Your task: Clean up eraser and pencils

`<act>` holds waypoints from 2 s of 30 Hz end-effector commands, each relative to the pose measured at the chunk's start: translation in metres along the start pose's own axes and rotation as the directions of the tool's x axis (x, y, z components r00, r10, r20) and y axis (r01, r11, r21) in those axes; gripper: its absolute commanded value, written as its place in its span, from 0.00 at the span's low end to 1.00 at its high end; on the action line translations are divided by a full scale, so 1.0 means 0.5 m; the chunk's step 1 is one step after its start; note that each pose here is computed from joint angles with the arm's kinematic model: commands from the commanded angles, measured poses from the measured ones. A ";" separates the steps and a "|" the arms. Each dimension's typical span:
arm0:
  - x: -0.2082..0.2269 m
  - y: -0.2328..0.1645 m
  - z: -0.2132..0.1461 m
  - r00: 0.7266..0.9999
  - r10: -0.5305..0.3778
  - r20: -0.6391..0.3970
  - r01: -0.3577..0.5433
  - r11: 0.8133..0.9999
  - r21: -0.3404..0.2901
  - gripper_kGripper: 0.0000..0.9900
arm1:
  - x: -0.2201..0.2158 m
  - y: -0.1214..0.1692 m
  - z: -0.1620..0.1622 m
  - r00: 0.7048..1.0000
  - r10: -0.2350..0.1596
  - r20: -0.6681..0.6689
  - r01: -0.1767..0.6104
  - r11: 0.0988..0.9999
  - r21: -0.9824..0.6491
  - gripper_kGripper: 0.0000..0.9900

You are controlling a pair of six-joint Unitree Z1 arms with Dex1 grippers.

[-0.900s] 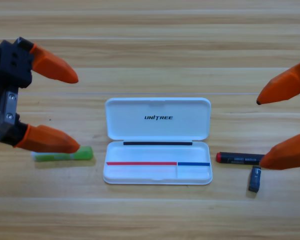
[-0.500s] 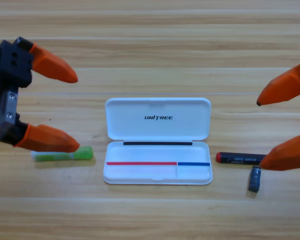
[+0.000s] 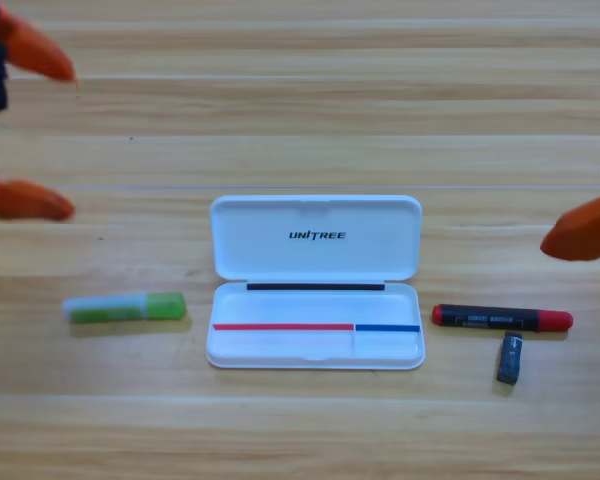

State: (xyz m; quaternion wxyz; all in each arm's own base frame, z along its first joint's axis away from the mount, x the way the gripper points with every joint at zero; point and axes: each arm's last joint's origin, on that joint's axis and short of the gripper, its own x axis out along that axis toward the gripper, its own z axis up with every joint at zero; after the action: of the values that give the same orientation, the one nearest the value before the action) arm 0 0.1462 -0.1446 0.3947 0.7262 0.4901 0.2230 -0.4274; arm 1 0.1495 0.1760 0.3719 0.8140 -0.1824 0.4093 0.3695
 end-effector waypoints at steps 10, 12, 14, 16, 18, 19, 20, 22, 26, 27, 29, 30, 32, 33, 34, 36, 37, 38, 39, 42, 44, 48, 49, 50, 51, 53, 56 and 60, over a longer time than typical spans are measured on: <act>0.252 0.106 -0.116 0.853 -0.276 -0.442 0.291 0.956 -0.035 0.99 | 0.235 0.015 -0.034 0.915 -0.034 -0.401 0.186 0.920 0.345 1.00; 0.274 0.097 -0.123 0.827 -0.329 -0.455 0.344 0.937 -0.053 1.00 | 0.269 0.016 -0.024 0.903 -0.036 -0.427 0.228 0.884 0.407 1.00; 0.288 0.087 -0.129 0.812 -0.364 -0.456 0.376 0.924 -0.068 1.00 | 0.302 0.015 -0.019 0.888 -0.038 -0.458 0.271 0.848 0.456 0.99; 0.296 0.077 -0.134 0.801 -0.393 -0.451 0.401 0.912 -0.083 1.00 | 0.332 0.011 -0.022 0.871 -0.040 -0.489 0.315 0.809 0.496 0.99; 0.305 0.073 -0.136 0.795 -0.413 -0.445 0.417 0.904 -0.094 1.00 | 0.358 0.002 -0.028 0.859 -0.046 -0.510 0.355 0.771 0.529 0.99; 0.312 0.071 -0.135 0.793 -0.425 -0.436 0.428 0.898 -0.097 1.00 | 0.369 -0.003 -0.032 0.853 -0.047 -0.520 0.371 0.754 0.542 0.99; 0.319 0.070 -0.135 0.789 -0.438 -0.431 0.439 0.893 -0.103 1.00 | 0.380 -0.008 -0.035 0.848 -0.049 -0.528 0.388 0.735 0.555 0.99; 0.336 0.070 -0.136 0.786 -0.454 -0.419 0.452 0.885 -0.111 1.00 | 0.398 -0.019 -0.040 0.839 -0.050 -0.543 0.416 0.702 0.578 0.99; 0.366 0.072 -0.137 0.798 -0.449 -0.403 0.446 0.889 -0.108 1.00 | 0.421 -0.037 -0.050 0.831 -0.055 -0.554 0.449 0.654 0.609 0.98; 0.377 0.071 -0.139 0.798 -0.449 -0.403 0.446 0.889 -0.108 1.00 | 0.425 -0.040 -0.052 0.830 -0.053 -0.555 0.453 0.645 0.616 0.98; 0.399 0.066 -0.144 0.796 -0.447 -0.408 0.437 0.891 -0.123 1.00 | 0.433 -0.046 -0.055 0.827 -0.052 -0.559 0.461 0.632 0.623 0.96; 0.410 0.065 -0.147 0.793 -0.447 -0.415 0.431 0.892 -0.137 1.00 | 0.436 -0.049 -0.058 0.825 -0.052 -0.562 0.465 0.627 0.625 0.95; 0.428 0.061 -0.151 0.780 -0.453 -0.432 0.425 0.890 -0.166 1.00 | 0.442 -0.052 -0.063 0.823 -0.046 -0.566 0.467 0.622 0.628 0.91; 0.436 0.057 -0.151 0.775 -0.456 -0.438 0.424 0.889 -0.175 1.00 | 0.446 -0.055 -0.064 0.822 -0.048 -0.567 0.470 0.619 0.629 0.90; 0.443 0.055 -0.151 0.771 -0.454 -0.446 0.418 0.890 -0.184 1.00 | 0.450 -0.058 -0.065 0.822 -0.052 -0.568 0.474 0.616 0.629 0.90; 0.451 0.052 -0.149 0.765 -0.454 -0.456 0.412 0.890 -0.196 0.99 | 0.460 -0.063 -0.068 0.821 -0.056 -0.568 0.477 0.612 0.630 0.89; 0.454 0.053 -0.149 0.764 -0.452 -0.461 0.407 0.891 -0.200 0.99 | 0.464 -0.065 -0.070 0.819 -0.056 -0.571 0.480 0.610 0.630 0.87; 0.457 0.052 -0.147 0.763 -0.452 -0.463 0.406 0.891 -0.201 0.99 | 0.468 -0.067 -0.073 0.816 -0.054 -0.576 0.484 0.607 0.630 0.86; 0.459 0.051 -0.146 0.762 -0.453 -0.463 0.406 0.891 -0.203 0.99 | 0.471 -0.068 -0.075 0.814 -0.050 -0.579 0.485 0.607 0.629 0.85; 0.464 0.049 -0.147 0.758 -0.457 -0.466 0.410 0.889 -0.205 1.00 | 0.475 -0.066 -0.079 0.809 -0.031 -0.587 0.478 0.616 0.626 0.78; 0.468 0.045 -0.148 0.754 -0.461 -0.468 0.414 0.887 -0.207 1.00 | 0.475 -0.064 -0.080 0.809 -0.013 -0.588 0.465 0.625 0.627 0.70; 0.470 0.042 -0.148 0.754 -0.461 -0.468 0.411 0.887 -0.210 1.00 | 0.476 -0.061 -0.081 0.809 0.018 -0.587 0.429 0.664 0.613 0.32; 0.470 0.042 -0.148 0.755 -0.460 -0.467 0.410 0.887 -0.210 1.00 | 0.477 -0.060 -0.081 0.809 0.035 -0.587 0.418 0.668 0.616 0.21; 0.470 0.043 -0.148 0.756 -0.459 -0.466 0.409 0.888 -0.210 1.00 | 0.477 -0.058 -0.081 0.809 0.055 -0.585 0.404 0.672 0.621 0.10; 0.470 0.043 -0.148 0.757 -0.458 -0.466 0.408 0.888 -0.209 1.00 | 0.477 -0.056 -0.081 0.809 0.072 -0.583 0.392 0.674 0.626 0.00; 0.472 0.044 -0.148 0.760 -0.455 -0.464 0.406 0.890 -0.208 1.00 | 0.477 -0.054 -0.078 0.811 0.090 -0.578 0.372 0.683 0.628 0.00; 0.481 0.042 -0.150 0.762 -0.453 -0.463 0.404 0.891 -0.207 1.00 | 0.457 -0.049 -0.064 0.804 0.142 -0.577 0.319 0.717 0.620 0.00; 0.498 0.038 -0.153 0.766 -0.449 -0.460 0.401 0.893 -0.204 1.00 | 0.365 -0.040 -0.018 0.819 0.136 -0.558 0.172 0.869 0.463 0.00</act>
State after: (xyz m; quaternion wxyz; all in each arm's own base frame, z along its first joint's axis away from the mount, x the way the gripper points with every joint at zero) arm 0 0.3015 -0.1675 0.2162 0.5735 0.4836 0.5050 -0.4268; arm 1 0.2373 0.2460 0.1919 0.6833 -0.0267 0.7182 0.1284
